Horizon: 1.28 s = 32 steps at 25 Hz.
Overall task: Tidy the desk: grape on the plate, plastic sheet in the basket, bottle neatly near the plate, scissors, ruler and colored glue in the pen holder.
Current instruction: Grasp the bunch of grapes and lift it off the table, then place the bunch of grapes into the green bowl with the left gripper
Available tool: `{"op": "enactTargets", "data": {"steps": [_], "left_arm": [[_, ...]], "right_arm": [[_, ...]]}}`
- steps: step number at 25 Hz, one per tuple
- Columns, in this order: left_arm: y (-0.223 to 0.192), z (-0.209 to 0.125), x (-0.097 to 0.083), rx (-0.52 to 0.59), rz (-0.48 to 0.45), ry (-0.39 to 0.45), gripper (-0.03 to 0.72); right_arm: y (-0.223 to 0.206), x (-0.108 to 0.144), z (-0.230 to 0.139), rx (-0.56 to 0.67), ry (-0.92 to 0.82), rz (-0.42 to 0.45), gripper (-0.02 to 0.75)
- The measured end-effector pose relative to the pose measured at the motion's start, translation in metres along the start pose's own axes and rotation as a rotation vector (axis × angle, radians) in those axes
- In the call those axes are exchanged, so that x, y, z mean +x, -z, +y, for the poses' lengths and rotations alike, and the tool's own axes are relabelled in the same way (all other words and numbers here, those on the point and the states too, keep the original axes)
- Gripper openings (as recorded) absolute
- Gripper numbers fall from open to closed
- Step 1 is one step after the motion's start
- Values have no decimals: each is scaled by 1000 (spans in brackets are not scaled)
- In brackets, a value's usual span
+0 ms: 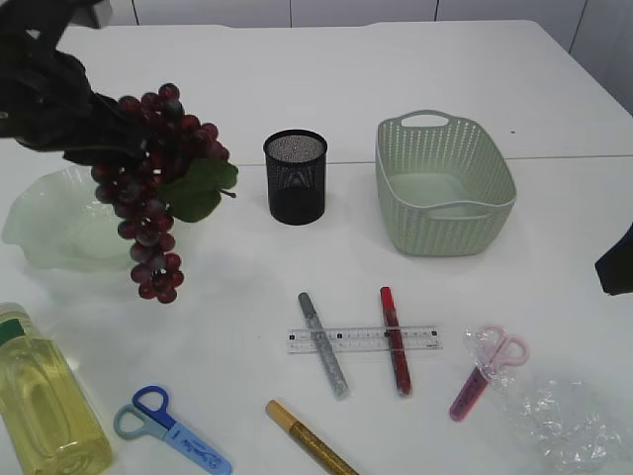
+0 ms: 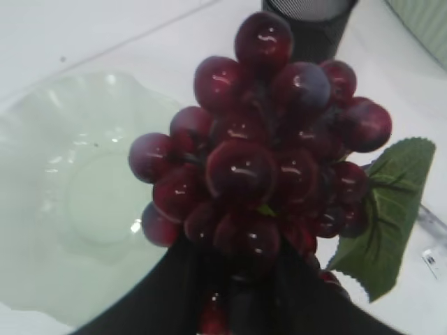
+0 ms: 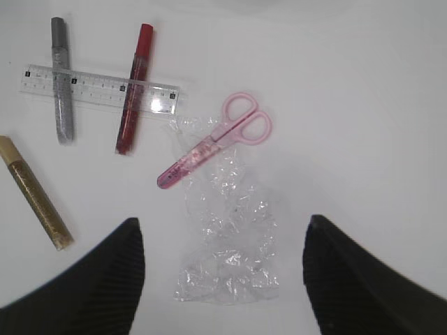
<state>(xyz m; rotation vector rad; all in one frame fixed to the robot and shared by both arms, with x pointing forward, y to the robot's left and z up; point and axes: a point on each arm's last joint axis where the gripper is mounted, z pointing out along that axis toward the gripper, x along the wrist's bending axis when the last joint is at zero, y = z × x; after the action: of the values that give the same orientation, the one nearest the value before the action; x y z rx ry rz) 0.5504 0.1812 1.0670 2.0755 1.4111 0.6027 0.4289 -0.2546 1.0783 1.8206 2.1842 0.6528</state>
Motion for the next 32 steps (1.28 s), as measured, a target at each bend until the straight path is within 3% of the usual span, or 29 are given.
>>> {"op": "enactTargets", "data": {"steps": [7, 12, 16, 19, 25, 32], "left_arm": [[5, 29, 46, -87, 131, 97, 167], [-22, 25, 72, -57, 178, 140, 167], [-58, 11, 78, 40, 190, 126, 190], [-79, 2, 78, 93, 185, 122, 256], [-85, 0, 79, 106, 186, 117, 321], [-84, 2, 79, 96, 189, 130, 572]], "right_arm": [[0, 0, 0, -2, 0, 0, 520], [0, 0, 0, -2, 0, 0, 519], [0, 0, 1, -6, 0, 0, 520], [0, 0, 1, -8, 0, 0, 520], [0, 0, 1, -9, 1, -1, 520], [0, 0, 1, -9, 1, -1, 519]]}}
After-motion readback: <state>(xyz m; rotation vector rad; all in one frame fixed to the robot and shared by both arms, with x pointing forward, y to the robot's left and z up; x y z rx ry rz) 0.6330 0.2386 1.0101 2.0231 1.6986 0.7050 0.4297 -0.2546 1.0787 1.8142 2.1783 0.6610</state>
